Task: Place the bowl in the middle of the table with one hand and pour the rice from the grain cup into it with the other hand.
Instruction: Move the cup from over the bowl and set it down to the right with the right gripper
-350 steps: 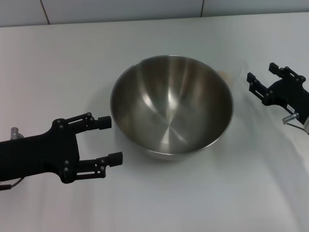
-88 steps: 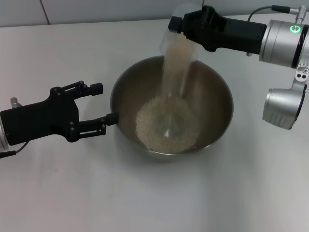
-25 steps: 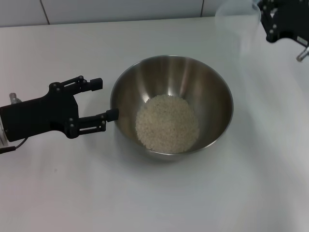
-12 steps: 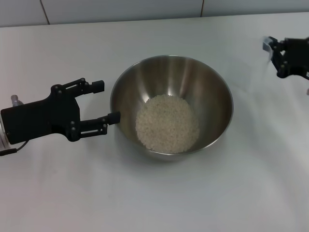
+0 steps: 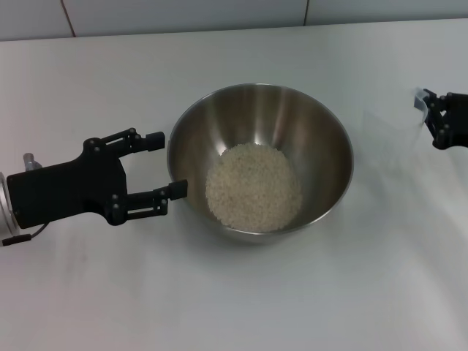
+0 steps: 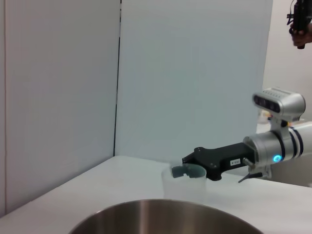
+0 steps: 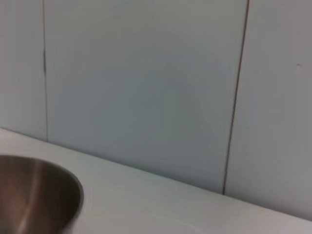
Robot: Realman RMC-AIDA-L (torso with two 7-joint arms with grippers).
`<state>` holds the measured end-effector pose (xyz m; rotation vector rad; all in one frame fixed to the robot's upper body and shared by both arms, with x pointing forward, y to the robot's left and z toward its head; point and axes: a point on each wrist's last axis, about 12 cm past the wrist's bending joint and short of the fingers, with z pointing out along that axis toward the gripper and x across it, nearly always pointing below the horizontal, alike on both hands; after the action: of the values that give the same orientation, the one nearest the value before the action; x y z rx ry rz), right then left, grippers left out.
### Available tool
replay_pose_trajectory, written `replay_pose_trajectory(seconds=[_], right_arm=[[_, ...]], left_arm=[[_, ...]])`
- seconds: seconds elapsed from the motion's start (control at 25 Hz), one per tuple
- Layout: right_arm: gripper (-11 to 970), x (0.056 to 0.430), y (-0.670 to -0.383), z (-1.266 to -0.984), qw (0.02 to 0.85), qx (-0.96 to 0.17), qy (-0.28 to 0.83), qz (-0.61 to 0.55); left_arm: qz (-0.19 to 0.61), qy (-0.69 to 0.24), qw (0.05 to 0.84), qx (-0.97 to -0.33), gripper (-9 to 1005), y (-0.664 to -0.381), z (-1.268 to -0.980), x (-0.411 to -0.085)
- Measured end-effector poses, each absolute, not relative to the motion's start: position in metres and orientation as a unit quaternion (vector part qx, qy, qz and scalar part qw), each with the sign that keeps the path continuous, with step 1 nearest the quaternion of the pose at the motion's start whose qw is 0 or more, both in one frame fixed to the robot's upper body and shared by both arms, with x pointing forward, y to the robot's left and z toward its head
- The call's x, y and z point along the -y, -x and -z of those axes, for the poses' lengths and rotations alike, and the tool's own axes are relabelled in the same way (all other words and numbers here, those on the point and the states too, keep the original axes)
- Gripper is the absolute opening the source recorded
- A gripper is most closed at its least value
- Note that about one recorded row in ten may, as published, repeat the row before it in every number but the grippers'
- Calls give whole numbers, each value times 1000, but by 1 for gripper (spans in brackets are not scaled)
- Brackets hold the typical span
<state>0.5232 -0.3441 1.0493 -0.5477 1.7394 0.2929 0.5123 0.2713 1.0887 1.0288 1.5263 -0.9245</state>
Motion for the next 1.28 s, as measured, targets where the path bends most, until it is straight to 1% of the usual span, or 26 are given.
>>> replay_pose_trajectory(seconds=[0.2, 0.4, 0.68, 1.28], right_arm=[[10, 352, -520, -1038, 594, -766, 227, -96], [10, 351, -519, -1031, 586, -773, 229, -84], [16, 340, -525, -1024, 579, -772, 250, -77], [35, 339, -526, -1028, 589, -762, 255, -83]], left_arm=[[394, -426, 511, -635, 827, -511, -1086, -268], [396, -427, 510, -633, 827, -510, -1086, -268], [399, -431, 511, -627, 827, -509, -1083, -264], [398, -429, 514, -627, 827, -510, -1083, -265]])
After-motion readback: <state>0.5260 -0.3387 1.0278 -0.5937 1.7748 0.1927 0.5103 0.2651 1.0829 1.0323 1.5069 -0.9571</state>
